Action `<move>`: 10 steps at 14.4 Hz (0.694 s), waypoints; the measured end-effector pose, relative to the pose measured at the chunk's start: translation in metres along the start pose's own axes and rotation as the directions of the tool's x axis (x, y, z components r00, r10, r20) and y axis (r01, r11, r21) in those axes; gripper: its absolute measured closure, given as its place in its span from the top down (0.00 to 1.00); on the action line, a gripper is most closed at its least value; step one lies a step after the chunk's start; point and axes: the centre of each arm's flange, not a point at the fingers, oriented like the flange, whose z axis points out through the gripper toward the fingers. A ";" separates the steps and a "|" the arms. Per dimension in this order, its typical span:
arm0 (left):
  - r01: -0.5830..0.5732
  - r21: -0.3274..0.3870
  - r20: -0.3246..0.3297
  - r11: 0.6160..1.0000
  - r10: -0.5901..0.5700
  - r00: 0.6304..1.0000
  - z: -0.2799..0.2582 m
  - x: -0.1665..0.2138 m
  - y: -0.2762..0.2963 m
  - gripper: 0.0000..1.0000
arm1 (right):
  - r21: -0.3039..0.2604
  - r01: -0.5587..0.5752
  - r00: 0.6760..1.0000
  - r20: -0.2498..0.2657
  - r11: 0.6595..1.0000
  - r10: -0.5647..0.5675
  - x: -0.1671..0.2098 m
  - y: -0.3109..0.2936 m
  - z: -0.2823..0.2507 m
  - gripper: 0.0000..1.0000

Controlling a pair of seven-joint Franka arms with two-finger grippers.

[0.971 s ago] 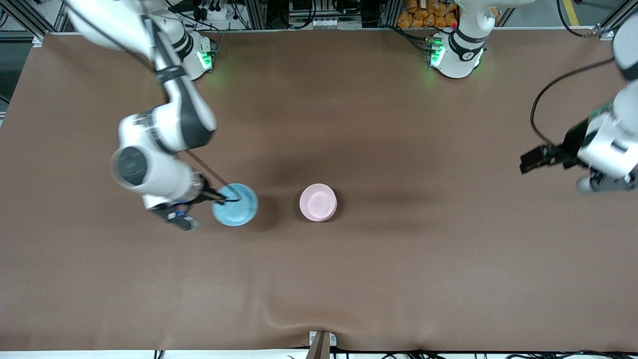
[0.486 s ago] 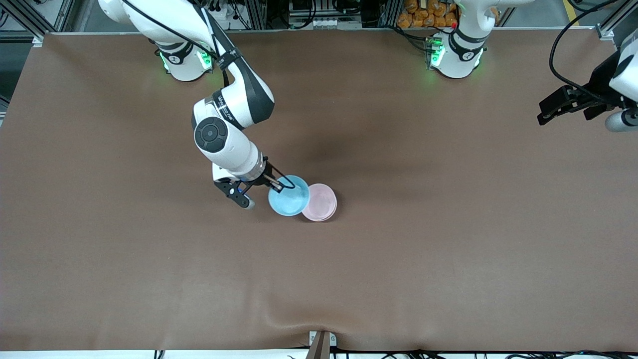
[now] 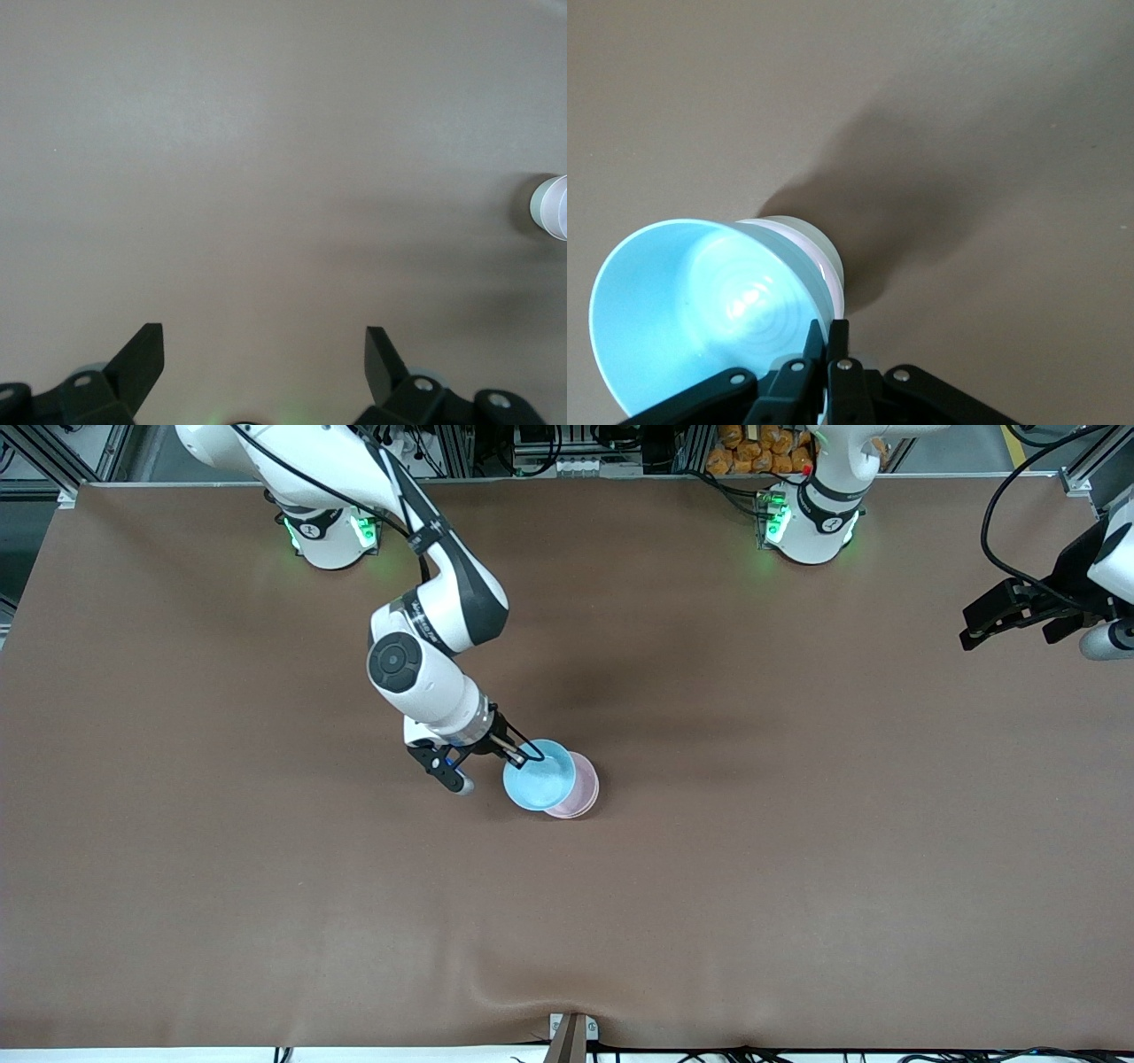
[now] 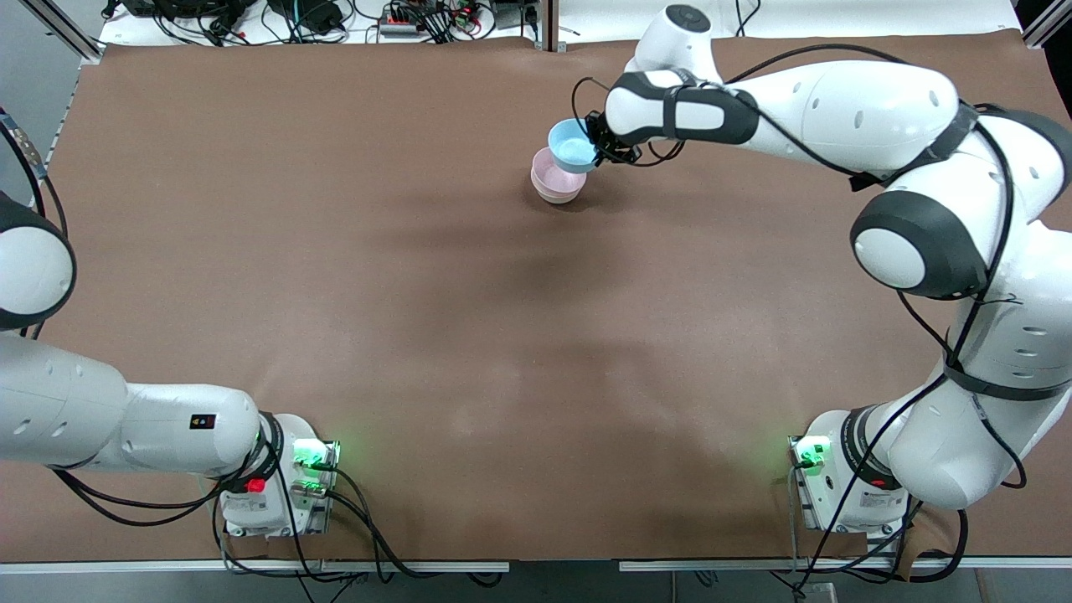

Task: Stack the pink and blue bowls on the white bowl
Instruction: 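Carry the blue bowl with the right gripper onto the pink bowl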

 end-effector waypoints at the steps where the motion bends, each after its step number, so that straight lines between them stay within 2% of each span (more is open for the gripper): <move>1: -0.017 -0.001 -0.007 1.000 0.017 1.000 0.000 0.002 -0.003 1.00 | 0.007 -0.008 1.000 0.009 1.000 0.008 -0.005 -0.001 0.007 0.03; 5: -0.016 -0.001 -0.012 1.000 0.016 1.000 0.003 0.008 -0.044 1.00 | 0.012 -0.031 0.999 0.045 0.999 0.031 -0.022 -0.002 0.024 0.03; 10: -0.009 -0.001 -0.007 1.000 0.009 1.000 0.005 0.008 -0.048 1.00 | 0.025 -0.029 0.999 0.031 0.999 0.028 -0.024 -0.002 0.035 0.03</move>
